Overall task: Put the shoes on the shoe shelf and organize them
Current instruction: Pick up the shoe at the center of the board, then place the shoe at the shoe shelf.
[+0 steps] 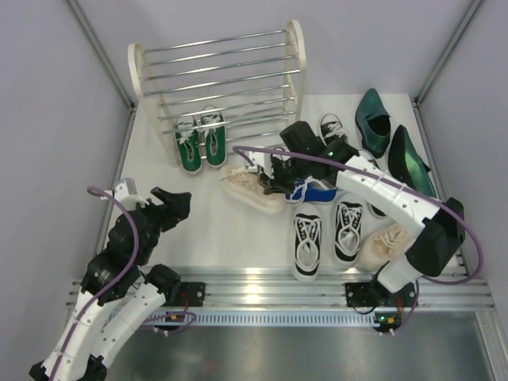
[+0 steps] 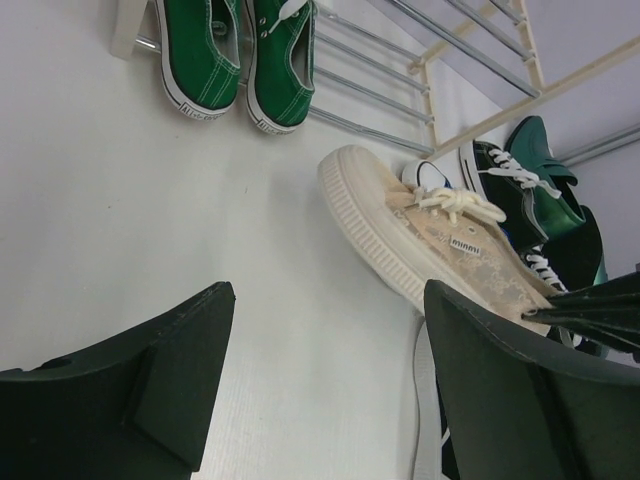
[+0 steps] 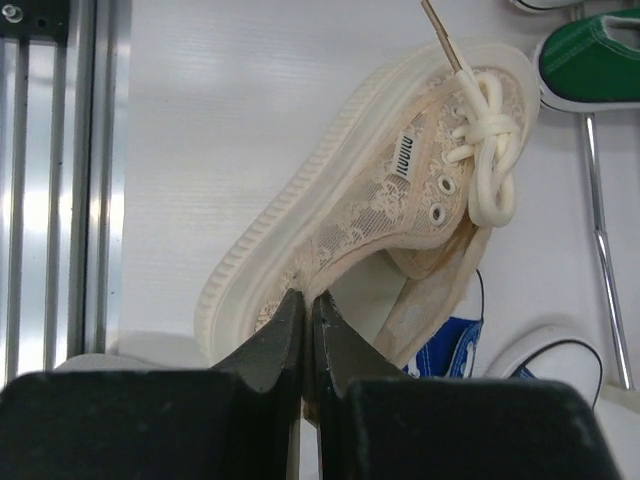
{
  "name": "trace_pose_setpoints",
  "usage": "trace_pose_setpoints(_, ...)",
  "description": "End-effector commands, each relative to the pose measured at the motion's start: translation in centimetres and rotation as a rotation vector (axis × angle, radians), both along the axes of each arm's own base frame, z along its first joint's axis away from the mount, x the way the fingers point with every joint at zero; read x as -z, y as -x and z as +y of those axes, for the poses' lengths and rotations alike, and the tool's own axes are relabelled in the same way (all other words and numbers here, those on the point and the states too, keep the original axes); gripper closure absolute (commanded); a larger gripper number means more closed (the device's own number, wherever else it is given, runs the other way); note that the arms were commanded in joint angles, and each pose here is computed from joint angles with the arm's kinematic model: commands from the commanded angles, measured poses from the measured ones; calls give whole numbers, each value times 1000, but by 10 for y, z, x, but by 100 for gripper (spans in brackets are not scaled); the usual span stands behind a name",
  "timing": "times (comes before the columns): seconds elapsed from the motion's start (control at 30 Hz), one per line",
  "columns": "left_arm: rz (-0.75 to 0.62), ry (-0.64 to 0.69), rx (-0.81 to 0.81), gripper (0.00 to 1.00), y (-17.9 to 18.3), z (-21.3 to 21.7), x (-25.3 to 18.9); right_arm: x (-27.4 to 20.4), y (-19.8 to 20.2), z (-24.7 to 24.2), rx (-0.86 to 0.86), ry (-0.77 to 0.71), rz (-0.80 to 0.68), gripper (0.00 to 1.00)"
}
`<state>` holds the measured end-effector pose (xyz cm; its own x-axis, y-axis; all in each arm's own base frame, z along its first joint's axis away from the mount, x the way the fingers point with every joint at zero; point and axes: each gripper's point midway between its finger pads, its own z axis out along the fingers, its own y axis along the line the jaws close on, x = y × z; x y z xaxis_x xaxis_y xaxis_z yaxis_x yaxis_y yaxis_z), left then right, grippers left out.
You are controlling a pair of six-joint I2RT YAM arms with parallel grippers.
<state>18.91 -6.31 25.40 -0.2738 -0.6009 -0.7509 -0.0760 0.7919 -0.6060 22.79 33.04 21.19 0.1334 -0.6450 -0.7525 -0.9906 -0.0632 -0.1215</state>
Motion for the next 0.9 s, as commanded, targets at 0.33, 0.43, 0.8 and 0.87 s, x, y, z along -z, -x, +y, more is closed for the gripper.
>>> trace_pose_setpoints(0.33,-22,13,-25,18,-1,4,-7,-66,-107,10,276,-137,-271,100)
trace_pose_setpoints(0.43,-21,10,-28,18,-2,4,-7,-64,-132,22,320,-139,-295,100)
trace_pose_setpoints(0.8,-31,4,-49,18,-2,9,-10,-51,-207,47,474,-173,-415,100)
trace_pose_setpoints(0.87,-30,-4,-56,17,-3,10,-9,-48,-216,51,496,-191,-438,100)
